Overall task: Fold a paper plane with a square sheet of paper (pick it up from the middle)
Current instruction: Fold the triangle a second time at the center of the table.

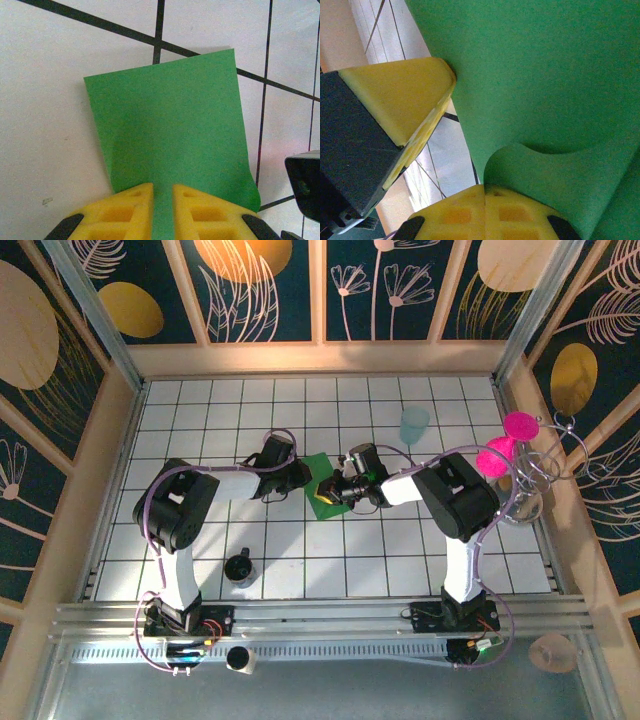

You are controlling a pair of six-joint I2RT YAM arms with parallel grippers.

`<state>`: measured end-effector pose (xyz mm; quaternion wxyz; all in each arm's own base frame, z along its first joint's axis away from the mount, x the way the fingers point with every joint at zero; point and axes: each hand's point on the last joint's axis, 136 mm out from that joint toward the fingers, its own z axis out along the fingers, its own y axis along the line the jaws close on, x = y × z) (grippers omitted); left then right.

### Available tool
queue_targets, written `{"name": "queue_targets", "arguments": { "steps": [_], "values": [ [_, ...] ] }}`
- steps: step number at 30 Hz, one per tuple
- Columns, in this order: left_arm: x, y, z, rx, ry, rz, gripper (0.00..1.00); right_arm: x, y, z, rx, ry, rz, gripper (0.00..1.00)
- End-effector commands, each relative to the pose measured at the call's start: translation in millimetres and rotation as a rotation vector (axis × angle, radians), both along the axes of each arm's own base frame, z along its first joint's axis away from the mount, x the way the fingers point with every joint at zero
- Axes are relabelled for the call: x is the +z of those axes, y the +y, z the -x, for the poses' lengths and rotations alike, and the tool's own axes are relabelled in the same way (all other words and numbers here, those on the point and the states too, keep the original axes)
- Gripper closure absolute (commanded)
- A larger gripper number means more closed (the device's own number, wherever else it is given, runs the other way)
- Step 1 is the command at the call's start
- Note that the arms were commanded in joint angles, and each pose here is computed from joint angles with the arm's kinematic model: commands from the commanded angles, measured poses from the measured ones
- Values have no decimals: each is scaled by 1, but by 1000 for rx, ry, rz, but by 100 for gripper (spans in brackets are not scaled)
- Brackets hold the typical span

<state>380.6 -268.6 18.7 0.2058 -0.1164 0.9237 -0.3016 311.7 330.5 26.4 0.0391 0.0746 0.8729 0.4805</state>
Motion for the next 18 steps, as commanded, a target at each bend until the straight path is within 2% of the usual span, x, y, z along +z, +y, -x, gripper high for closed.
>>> {"name": "queue_targets", "arguments": {
  "steps": [1, 18],
  "values": [
    [-11, 7, 6, 11, 38, -24, 81, -7, -4, -4, -28, -1, 18, 96],
    [6, 2, -2, 2, 1, -7, 81, -22, -10, 3, -29, 43, 64, 96]
  ]
}}
